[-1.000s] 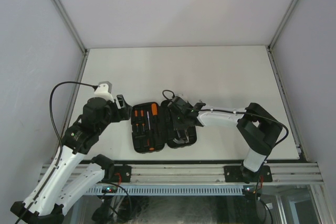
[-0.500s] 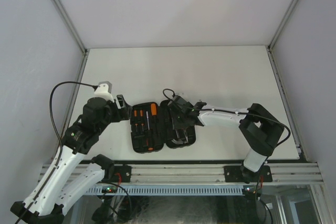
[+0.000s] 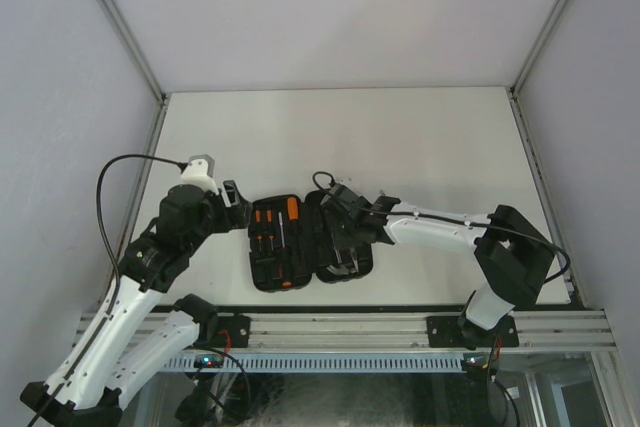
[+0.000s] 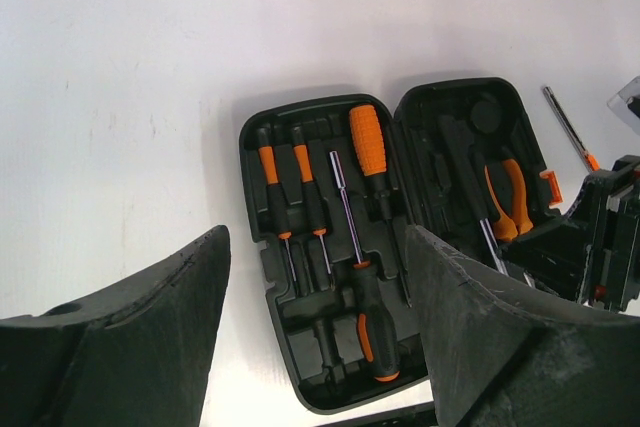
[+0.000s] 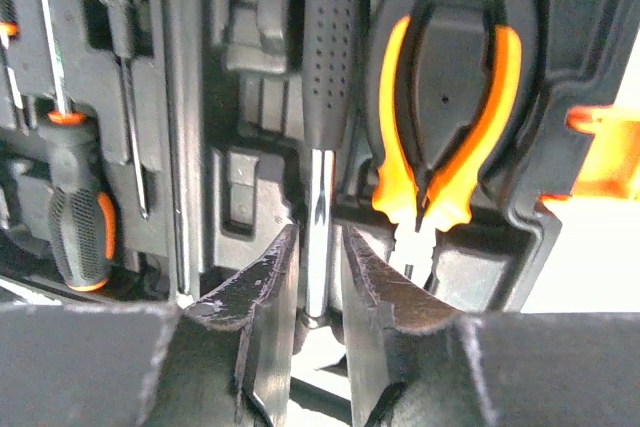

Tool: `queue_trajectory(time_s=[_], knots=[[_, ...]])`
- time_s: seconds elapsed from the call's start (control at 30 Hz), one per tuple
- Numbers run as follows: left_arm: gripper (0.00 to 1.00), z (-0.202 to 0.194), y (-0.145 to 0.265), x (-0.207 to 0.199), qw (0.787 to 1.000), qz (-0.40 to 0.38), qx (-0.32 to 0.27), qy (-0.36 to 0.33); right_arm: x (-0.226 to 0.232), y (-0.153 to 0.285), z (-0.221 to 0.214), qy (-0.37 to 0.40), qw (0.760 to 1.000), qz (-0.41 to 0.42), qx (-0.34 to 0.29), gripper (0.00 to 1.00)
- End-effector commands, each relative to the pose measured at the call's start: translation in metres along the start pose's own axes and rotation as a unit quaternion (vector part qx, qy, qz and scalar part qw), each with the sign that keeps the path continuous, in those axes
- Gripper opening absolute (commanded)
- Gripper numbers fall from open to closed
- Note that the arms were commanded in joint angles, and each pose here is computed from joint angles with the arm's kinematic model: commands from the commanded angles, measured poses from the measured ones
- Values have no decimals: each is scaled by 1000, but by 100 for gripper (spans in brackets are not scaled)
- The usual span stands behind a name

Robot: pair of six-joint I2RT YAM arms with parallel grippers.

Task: Sort the tools into containers
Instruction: Place the hammer in the storage box.

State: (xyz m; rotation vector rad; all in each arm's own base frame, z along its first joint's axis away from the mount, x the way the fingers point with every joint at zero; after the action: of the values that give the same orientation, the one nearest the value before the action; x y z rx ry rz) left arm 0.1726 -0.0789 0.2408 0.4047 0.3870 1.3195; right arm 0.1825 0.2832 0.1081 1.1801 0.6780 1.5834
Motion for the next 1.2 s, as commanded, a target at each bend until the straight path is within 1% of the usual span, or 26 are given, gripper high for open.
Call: queue_trajectory(time_s=[0.0, 0.37, 0.67, 0.8, 1.0, 1.17], knots=[[75, 3, -2, -1, 1000, -6, -7, -4, 0, 13, -3, 10, 1000, -17, -9, 22], [74, 2, -3, -1, 1000, -8, -4, -4, 4, 2, -26, 11, 997, 31, 64, 21], [74, 2, -3, -2, 1000, -8, -4, -5, 18, 5, -30, 7, 994, 75, 83, 20], [74, 2, -3, -2, 1000, -8, -3, -5, 14, 2, -30, 4, 994, 64, 84, 20], [74, 1, -4, -2, 1000, -10, -1, -5, 4, 6, -25, 8, 998, 29, 55, 20], [74, 1, -5, -3, 1000, -12, 1, -6, 1, 5, -29, 15, 998, 22, 65, 18]])
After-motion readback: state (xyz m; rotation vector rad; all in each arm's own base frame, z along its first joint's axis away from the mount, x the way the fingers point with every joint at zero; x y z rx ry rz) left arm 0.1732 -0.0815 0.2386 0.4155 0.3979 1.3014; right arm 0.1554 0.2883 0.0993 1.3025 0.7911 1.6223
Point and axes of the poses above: each gripper's point midway between its finger pads, its own y axis back along the fingers, its own x axis along the line the jaws close on, z = x × y, the point moved 6 cm from there along y, back along the fingers, and after that the axes turned 15 degrees about -y, right-handed, at the moved point
